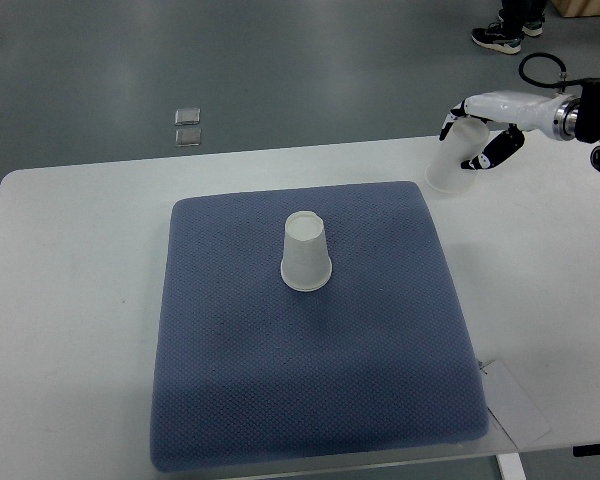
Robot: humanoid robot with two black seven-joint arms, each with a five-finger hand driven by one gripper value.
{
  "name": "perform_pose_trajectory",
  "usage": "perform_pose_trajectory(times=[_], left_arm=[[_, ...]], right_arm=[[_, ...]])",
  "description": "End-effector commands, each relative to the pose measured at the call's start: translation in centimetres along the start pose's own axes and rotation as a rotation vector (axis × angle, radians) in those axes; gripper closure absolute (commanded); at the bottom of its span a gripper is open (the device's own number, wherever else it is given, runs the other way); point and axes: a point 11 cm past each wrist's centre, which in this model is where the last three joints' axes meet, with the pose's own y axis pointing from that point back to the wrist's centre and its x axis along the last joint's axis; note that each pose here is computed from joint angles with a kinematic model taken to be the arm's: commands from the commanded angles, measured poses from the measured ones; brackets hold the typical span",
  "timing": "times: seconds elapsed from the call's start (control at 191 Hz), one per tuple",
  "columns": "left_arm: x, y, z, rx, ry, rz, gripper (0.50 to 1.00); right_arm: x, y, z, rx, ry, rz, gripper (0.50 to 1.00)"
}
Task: Stack paper cups
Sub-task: 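Carry the cup with the right hand over the upside-down cup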
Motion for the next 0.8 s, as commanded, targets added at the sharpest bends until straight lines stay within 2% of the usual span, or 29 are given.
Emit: perform_pose_trajectory(times=[0.0, 0.167, 0.277, 0.47, 0.632, 0.794], left_arm=[[0.0, 0.0, 0.0, 0.0, 0.0, 0.0, 0.5], [0.0, 0.0, 0.0, 0.0, 0.0, 0.0, 0.5], [0.0, 0.0, 0.0, 0.0, 0.0, 0.0, 0.5], [0.0, 0.0, 0.0, 0.0, 0.0, 0.0, 0.5], [0.0, 0.0, 0.0, 0.0, 0.0, 0.0, 0.5], [0.0, 0.0, 0.0, 0.0, 0.0, 0.0, 0.5]], right_arm=[[3.5, -0.3, -3.4, 0.08, 0.04, 0.02, 1.0], [7.0, -1.1, -9.6, 0.22, 0.084, 0.01, 1.0], [6.4, -2.4, -14.3, 0.324, 0.108, -0.048, 1.0], [4.3, -3.8, -19.6, 0.444, 0.125, -0.144, 1.0], [2.7, -4.4, -21.4, 0.481, 0.12, -0.2, 1.0], [1.6, -4.6, -21.0, 0.471, 0.124, -0.23, 1.0]])
